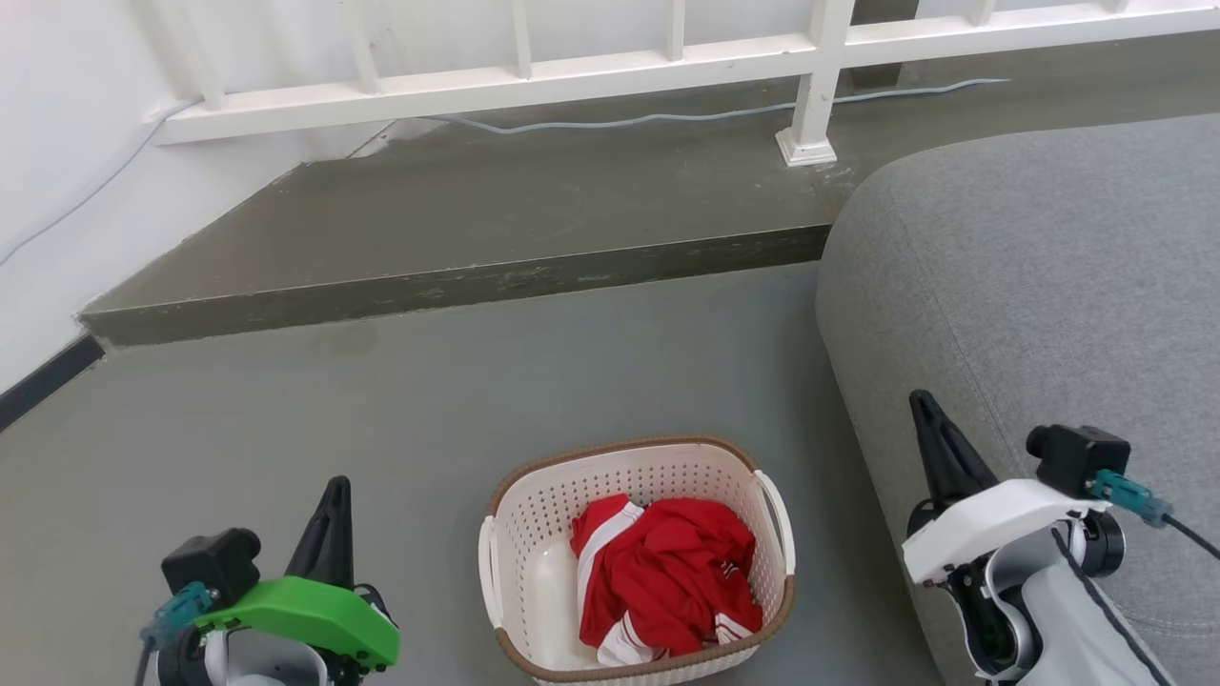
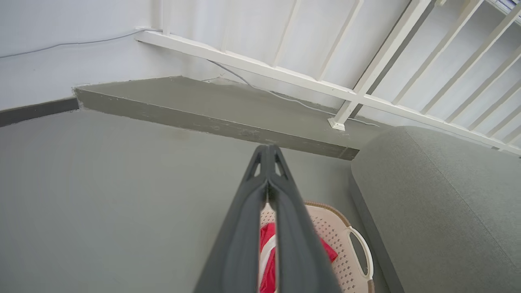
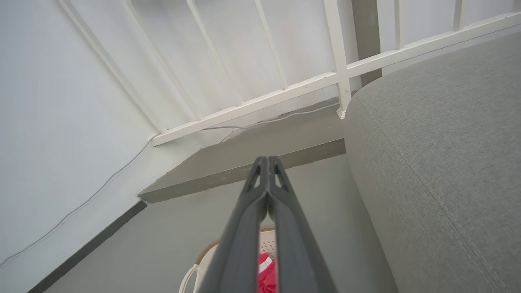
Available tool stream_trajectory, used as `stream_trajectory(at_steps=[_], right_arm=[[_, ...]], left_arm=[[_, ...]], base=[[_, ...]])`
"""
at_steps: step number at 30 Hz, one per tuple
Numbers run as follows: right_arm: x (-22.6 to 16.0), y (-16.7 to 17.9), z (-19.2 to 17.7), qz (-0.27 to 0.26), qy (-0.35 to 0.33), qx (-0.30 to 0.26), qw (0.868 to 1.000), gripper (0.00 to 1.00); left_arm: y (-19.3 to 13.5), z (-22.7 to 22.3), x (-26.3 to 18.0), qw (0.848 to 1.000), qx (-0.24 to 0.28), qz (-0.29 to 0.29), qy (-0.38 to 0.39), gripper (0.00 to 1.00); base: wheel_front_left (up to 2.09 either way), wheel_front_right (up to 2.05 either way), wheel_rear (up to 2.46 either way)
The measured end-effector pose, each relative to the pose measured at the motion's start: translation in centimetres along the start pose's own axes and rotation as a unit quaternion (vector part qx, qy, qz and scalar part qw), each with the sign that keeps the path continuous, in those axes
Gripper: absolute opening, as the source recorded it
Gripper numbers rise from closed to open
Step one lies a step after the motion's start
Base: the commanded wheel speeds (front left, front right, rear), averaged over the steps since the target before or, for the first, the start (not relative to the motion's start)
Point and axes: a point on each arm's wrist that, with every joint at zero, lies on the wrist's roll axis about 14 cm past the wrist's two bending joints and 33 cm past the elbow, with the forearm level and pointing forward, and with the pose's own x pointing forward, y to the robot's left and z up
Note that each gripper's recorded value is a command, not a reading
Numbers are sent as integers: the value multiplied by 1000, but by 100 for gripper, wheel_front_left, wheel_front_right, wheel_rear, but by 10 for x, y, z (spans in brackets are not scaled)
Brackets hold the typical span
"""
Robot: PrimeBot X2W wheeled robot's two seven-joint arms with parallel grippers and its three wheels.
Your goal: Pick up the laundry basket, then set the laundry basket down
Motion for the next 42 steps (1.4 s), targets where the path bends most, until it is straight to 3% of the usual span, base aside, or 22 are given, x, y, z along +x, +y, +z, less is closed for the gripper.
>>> stream_trajectory(at_steps=[24, 42], right_arm=[[4, -18, 4, -40, 5, 156, 987, 0], [7, -28, 10, -57, -1, 279, 959, 0]], left_arm=[[26, 5, -3, 989, -138, 47, 4, 0], [40, 14, -6, 967, -245, 66, -7, 0]], base=[[0, 0, 0], [0, 0, 0]])
